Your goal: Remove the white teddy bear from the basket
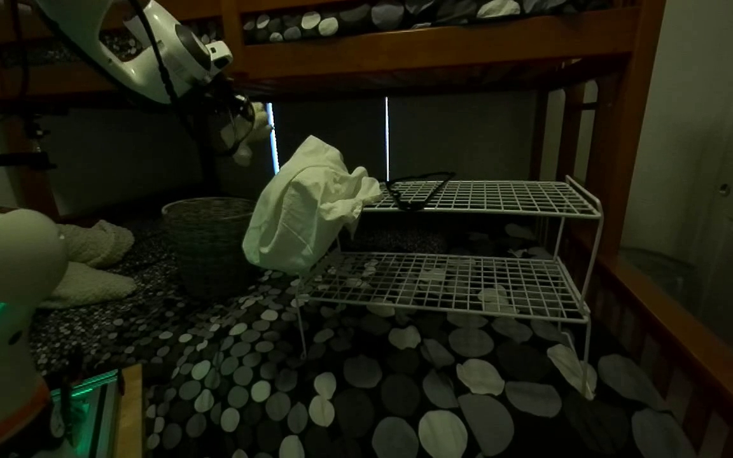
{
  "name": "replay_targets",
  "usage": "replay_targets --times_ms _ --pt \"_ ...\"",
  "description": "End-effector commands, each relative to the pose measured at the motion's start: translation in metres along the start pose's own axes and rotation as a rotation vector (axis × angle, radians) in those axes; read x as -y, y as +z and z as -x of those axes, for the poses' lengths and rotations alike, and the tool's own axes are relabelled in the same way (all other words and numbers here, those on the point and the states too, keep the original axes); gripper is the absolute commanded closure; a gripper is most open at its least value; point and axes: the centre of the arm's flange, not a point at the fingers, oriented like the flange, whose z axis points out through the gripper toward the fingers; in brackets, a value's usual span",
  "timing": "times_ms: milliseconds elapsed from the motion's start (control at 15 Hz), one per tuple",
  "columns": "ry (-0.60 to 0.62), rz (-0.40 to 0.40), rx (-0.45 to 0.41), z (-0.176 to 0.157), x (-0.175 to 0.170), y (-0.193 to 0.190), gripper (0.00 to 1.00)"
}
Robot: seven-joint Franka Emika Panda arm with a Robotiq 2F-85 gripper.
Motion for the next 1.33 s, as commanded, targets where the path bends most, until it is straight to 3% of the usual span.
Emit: replay_targets --times_ms 0,200,267,333,600,667,800,1067,1200,1267 --pt "0.038 0.207 -0.050 -0.014 -0.049 -0.082 0.97" --pt "0.142 0.355 -0.138 -0.039 -0.101 -0.136 0.97" --pt "0.187 0.384 -0.169 -0.038 -0.107 -0.135 0.97" --pt "0.124 0.329 -0.135 -0.055 -0.089 -0.117 0.87" --pt "0.168 0.379 -0.163 -0.051 -0.105 -0.132 0.87" --pt "0.159 0.429 -0.183 -0.052 -0.118 -0.129 0.97" --pt "0.181 0.556 -0.203 -0.061 -0.174 -0.141 0.97" --pt "0.333 0.743 -0.160 -0.059 -0.300 -0.152 0.97" --pt "0.416 0.737 -0.128 -0.050 -0.368 -0.144 0.97" --pt "0.475 0.697 -0.131 -0.044 -0.397 -0.136 0.97"
